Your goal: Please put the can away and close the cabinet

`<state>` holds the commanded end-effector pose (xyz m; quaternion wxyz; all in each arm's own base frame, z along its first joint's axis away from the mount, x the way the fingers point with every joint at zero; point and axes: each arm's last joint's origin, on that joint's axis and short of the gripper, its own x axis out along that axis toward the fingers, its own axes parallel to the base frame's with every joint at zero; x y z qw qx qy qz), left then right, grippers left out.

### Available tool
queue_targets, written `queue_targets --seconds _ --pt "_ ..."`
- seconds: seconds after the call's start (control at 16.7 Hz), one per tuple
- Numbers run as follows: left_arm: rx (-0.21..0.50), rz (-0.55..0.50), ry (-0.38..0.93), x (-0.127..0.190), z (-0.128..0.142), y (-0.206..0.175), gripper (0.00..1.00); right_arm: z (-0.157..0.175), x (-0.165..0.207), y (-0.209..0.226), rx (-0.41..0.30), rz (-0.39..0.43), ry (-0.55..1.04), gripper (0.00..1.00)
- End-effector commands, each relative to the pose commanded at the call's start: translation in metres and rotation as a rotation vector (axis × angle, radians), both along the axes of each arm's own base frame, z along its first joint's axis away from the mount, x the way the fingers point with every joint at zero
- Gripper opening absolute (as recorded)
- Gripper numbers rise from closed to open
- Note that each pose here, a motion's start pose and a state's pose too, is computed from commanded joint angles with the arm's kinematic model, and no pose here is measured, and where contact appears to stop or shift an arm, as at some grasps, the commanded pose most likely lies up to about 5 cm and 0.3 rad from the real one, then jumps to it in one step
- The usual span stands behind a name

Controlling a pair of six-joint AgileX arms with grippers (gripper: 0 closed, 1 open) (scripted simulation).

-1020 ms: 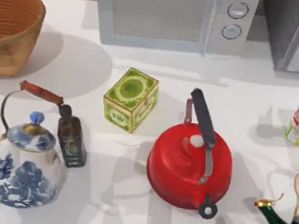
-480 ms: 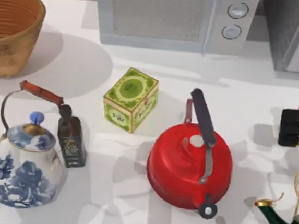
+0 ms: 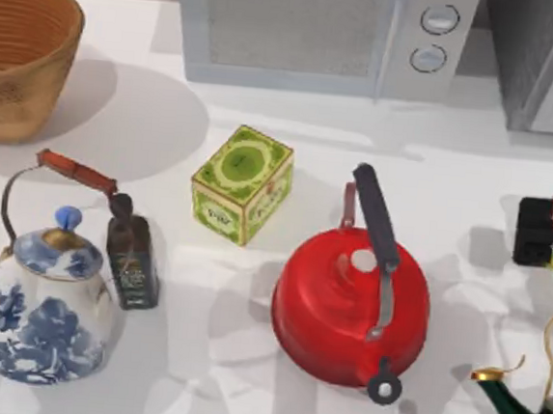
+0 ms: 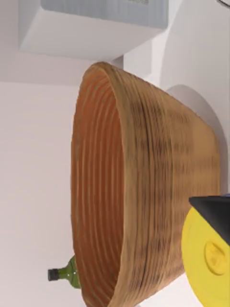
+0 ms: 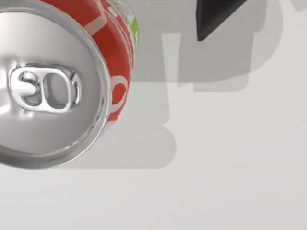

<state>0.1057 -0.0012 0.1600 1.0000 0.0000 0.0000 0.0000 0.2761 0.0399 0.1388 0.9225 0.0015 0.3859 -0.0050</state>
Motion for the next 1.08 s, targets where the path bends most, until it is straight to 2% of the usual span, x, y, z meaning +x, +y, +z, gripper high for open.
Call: queue_targets --seconds 0.54,0.78,1.08 --pt "0.0 0.0 0.0 0.0 0.0 0.0 1.0 -0.04 0.036 0.0 0.0 0.0 0.002 1.0" --pt "0.0 0.0 0.0 0.0 0.0 0.0 1.0 -0.041 0.036 0.001 0.0 0.0 0.002 1.0" --pt "0.0 0.0 0.0 0.0 0.0 0.0 1.0 -0.041 0.036 0.001 0.0 0.0 0.002 0.62"
